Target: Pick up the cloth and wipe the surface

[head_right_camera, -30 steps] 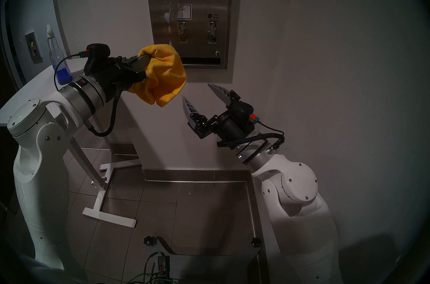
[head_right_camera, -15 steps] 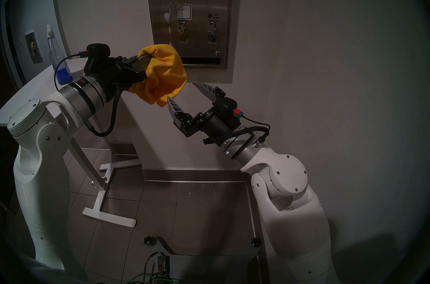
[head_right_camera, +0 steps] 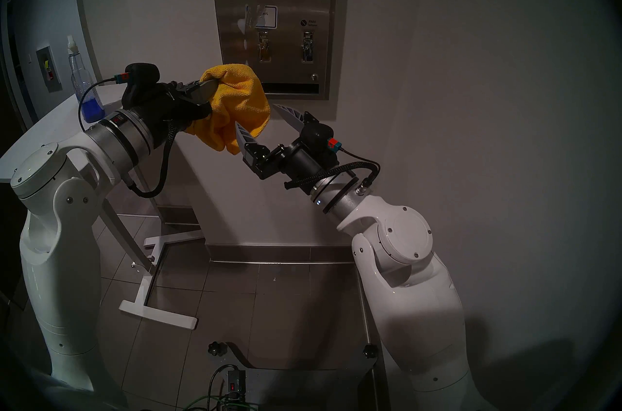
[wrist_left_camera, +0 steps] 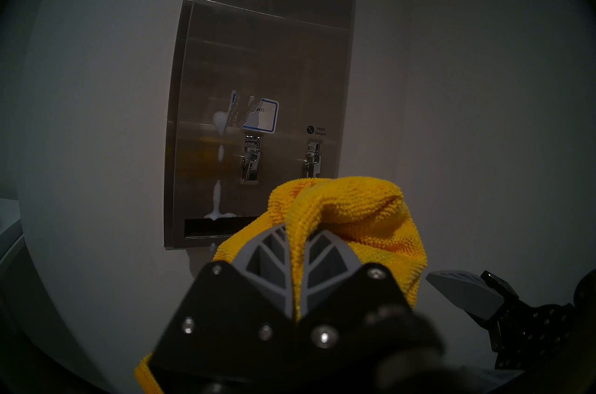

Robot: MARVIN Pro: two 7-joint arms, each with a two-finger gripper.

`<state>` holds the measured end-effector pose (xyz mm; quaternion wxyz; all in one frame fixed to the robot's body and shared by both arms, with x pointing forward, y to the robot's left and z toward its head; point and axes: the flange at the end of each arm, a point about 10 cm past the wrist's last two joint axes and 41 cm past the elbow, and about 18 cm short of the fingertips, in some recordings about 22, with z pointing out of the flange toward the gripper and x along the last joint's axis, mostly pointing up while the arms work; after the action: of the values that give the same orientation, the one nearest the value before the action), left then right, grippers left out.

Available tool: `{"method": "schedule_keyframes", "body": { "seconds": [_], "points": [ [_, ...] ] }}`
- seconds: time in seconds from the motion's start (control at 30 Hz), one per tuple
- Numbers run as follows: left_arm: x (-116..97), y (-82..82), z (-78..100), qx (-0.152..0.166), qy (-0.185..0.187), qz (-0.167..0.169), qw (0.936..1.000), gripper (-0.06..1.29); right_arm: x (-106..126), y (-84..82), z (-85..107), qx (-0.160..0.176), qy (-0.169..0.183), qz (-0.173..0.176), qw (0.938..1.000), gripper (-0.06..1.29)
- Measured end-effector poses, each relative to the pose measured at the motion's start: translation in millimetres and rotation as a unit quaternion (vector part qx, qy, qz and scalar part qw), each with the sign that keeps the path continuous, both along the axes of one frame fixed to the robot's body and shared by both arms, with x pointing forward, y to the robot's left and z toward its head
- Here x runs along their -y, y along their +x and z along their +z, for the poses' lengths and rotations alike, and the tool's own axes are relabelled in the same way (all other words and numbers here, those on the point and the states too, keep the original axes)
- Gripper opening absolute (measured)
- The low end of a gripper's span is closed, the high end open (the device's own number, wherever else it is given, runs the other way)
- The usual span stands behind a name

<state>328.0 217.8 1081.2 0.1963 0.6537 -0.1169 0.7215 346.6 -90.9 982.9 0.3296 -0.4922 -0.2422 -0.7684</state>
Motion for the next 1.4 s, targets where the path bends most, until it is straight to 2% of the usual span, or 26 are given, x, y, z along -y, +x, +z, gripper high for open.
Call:
{"method": "schedule_keyframes", "body": {
  "seconds": [0.2,0.53,0.8,1.4],
  "points": [
    [0.1,0.0,0.0,0.0,0.0,0.0,1.0,-0.02,-1.8,9.1,1.1,-0.002,0.006,-0.005,1.0,1.24],
    [0.2,0.0,-0.1,0.001,0.0,0.0,1.0,-0.02,-25.2,11.4,-7.2,-0.016,0.01,0.01,0.9998,1.24],
    [0.3,0.0,-0.2,0.001,0.0,0.0,1.0,-0.02,-36.3,15.0,-12.8,-0.029,0.019,0.008,0.9994,1.24],
    [0.5,-0.1,-0.3,0.001,0.0,-0.001,1.0,-0.02,-28.4,30.6,-24.3,-0.047,0.031,-0.007,0.9984,1.24]
  ]
}}
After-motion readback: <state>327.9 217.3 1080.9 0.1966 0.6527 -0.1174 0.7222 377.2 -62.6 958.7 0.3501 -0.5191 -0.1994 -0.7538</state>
